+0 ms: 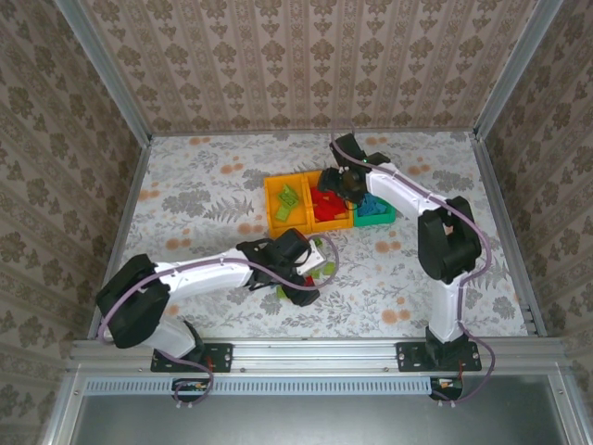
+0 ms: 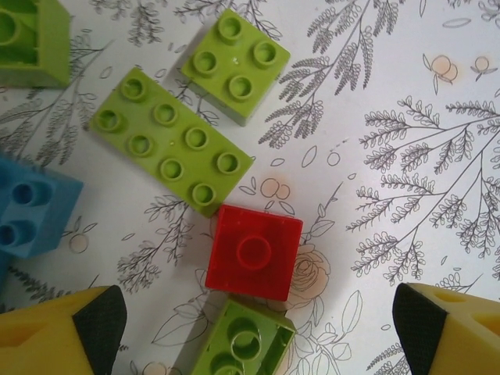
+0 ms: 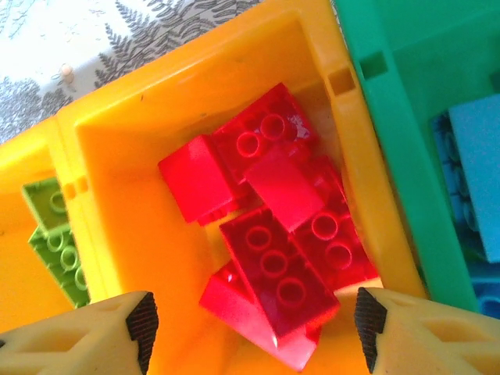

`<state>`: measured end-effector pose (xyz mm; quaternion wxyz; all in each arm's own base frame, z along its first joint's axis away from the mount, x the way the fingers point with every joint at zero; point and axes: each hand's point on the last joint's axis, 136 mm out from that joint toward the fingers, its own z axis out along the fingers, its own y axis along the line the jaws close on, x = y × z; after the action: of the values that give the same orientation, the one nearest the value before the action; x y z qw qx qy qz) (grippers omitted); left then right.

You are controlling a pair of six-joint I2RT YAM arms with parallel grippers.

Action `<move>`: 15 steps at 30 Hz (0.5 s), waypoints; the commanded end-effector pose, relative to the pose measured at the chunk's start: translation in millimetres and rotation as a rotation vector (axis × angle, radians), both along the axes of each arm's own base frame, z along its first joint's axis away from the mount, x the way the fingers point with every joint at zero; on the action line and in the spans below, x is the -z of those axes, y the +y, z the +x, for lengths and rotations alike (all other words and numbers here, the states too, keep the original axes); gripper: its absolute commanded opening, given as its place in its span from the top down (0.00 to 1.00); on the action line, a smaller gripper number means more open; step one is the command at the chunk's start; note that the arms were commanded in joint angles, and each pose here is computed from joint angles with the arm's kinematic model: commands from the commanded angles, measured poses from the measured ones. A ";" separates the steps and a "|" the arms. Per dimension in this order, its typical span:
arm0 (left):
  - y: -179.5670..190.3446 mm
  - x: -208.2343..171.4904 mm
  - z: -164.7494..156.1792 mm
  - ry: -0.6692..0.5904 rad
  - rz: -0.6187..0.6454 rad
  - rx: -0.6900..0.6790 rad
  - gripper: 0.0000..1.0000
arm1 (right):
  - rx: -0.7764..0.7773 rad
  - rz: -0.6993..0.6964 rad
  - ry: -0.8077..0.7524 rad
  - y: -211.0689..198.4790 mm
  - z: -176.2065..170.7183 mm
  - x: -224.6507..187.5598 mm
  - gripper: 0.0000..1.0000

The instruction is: Sort the legos into containers by color

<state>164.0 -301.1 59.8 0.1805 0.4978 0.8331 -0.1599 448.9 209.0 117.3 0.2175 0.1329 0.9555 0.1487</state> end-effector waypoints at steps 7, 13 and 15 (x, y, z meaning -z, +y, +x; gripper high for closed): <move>-16.0 12.4 -5.3 0.004 0.078 0.126 0.19 | 0.015 0.026 -0.070 -17.7 -28.9 -40.6 0.25; -10.6 24.2 -3.7 0.011 0.136 0.126 0.23 | 0.039 0.027 -0.107 -32.1 -38.2 -55.4 0.25; -7.2 27.0 -3.2 0.009 0.153 0.121 0.24 | 0.049 0.021 -0.114 -38.3 -40.6 -57.9 0.24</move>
<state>161.4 -312.0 33.1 0.1352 0.5452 0.8178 -0.1255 410.5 183.5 159.3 0.2518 0.1381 0.9437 0.1641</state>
